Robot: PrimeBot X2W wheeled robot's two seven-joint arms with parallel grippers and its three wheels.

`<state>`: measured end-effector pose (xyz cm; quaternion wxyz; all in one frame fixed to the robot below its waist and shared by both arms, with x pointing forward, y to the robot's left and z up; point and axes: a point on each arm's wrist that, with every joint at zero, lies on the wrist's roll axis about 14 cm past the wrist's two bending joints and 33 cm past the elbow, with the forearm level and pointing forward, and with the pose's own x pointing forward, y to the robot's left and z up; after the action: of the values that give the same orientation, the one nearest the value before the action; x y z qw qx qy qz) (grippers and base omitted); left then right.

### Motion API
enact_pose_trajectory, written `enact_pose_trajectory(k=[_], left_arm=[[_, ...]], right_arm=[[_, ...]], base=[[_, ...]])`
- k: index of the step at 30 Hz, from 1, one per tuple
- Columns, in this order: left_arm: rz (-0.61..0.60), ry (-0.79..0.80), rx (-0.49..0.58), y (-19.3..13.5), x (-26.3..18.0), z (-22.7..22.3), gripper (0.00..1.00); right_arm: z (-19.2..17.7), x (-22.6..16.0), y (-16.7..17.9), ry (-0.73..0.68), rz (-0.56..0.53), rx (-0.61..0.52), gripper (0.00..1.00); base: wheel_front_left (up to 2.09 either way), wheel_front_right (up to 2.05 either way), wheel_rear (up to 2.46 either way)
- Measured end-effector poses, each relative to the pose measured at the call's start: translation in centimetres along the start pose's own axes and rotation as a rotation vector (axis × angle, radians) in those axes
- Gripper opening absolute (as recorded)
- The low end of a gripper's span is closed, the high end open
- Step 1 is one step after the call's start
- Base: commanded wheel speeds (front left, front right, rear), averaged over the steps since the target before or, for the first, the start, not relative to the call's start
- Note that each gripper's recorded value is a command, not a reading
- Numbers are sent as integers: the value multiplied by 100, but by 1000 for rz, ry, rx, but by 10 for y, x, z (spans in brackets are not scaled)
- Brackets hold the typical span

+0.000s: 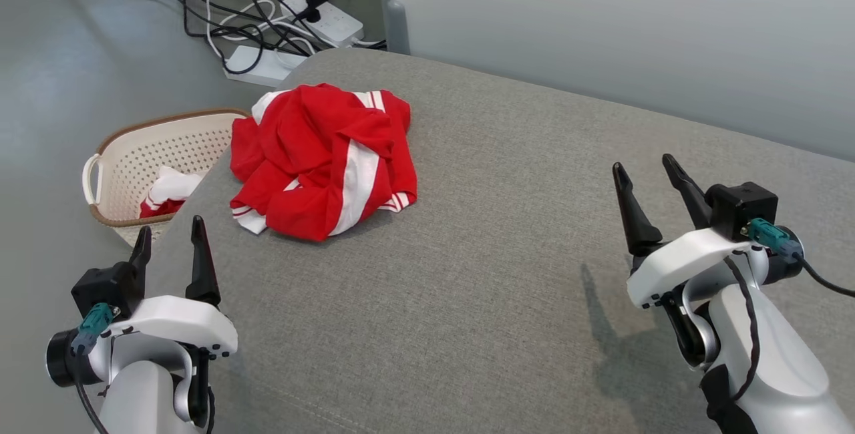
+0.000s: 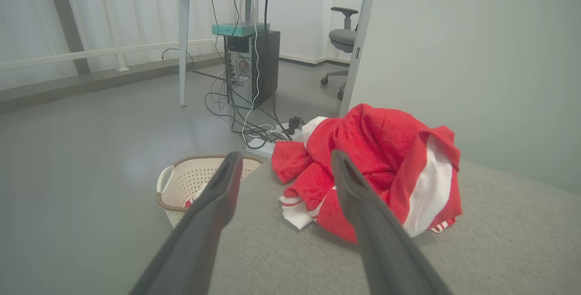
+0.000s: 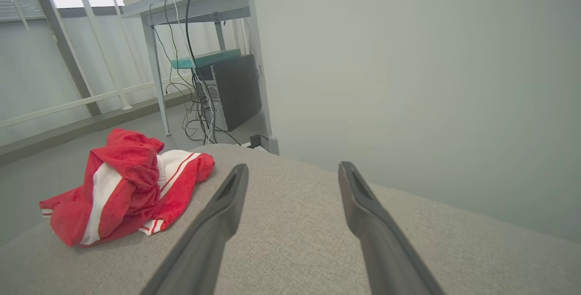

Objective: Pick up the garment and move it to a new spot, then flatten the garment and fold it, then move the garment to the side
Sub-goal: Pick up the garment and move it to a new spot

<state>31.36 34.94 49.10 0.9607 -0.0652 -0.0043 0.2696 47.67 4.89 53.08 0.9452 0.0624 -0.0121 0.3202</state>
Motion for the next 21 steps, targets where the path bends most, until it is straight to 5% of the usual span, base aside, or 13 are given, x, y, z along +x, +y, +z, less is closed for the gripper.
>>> enact_pose_trajectory(k=[8,21], left_arm=[[-35,65,-50,-8,5,-20,100],[-275,137,8,-103,70,-34,100]], right_arm=[[-11,6,-5,20,3,19,100],[-36,-5,-67,64,-108,26,100]], base=[[0,0,0],[0,0,0]])
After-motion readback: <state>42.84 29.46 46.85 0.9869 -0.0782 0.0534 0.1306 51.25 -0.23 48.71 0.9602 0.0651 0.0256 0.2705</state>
